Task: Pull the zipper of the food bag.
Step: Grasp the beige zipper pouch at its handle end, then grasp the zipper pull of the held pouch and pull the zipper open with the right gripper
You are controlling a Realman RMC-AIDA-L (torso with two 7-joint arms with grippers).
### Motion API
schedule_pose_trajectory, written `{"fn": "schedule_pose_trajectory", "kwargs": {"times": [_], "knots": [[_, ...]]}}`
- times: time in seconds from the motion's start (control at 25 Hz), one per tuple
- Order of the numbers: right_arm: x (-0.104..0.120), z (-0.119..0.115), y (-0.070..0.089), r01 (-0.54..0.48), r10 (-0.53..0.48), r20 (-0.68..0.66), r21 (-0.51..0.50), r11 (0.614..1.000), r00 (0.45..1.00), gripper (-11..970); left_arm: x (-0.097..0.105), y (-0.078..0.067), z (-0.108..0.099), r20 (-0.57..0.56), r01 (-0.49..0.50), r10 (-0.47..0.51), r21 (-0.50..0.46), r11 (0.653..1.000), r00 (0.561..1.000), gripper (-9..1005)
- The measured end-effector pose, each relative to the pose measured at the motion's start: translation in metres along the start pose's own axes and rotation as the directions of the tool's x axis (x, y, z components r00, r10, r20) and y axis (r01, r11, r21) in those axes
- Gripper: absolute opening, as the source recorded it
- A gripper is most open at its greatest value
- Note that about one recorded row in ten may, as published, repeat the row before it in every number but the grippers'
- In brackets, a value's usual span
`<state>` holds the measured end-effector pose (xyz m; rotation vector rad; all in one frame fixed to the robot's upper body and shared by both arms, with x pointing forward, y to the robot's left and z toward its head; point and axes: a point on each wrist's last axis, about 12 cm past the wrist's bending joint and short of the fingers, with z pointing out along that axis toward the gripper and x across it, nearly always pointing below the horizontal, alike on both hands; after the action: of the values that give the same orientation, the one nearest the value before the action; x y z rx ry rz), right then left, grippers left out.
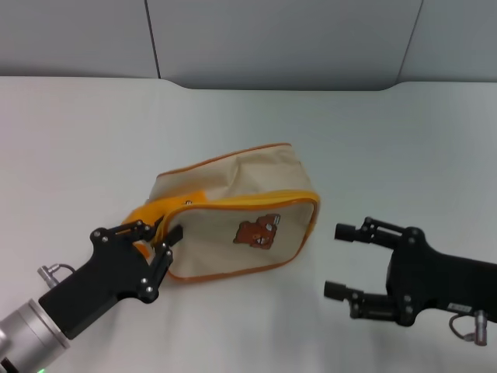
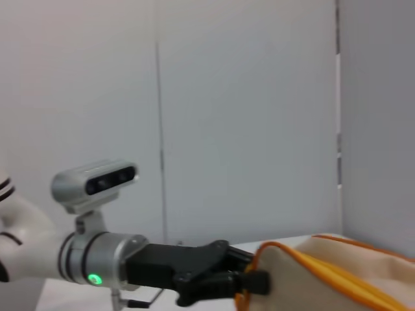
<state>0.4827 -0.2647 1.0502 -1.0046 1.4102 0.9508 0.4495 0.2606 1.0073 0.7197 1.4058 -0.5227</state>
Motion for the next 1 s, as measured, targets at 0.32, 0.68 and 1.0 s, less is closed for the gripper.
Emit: {"fn": "schedule_pose_trajectory", "kwargs": {"times": [0.32, 0.68, 1.0], "knots": [[0.000, -0.007, -0.001, 0.069, -0.094, 0.124, 0.195, 0.978, 0.988, 791, -0.032, 0.025, 0.014, 0.178, -0.133, 0.119, 0.068, 0.989, 0.977, 112], [0.001, 0.015, 0.005, 0.196, -0.363, 0.206, 0.557, 0.807, 0.909, 792, -0.067, 0.053, 0.063, 0.266, -0.322, 0.260, 0.223, 0.920, 0.928, 109], [-0.005, 0.045, -0.001, 0.411, -0.549, 0.088, 0.569, 0.713, 0.831, 791, -0.080, 0.060, 0.081, 0.288, -0.384, 0.305, 0.274, 0.882, 0.907, 110]]}}
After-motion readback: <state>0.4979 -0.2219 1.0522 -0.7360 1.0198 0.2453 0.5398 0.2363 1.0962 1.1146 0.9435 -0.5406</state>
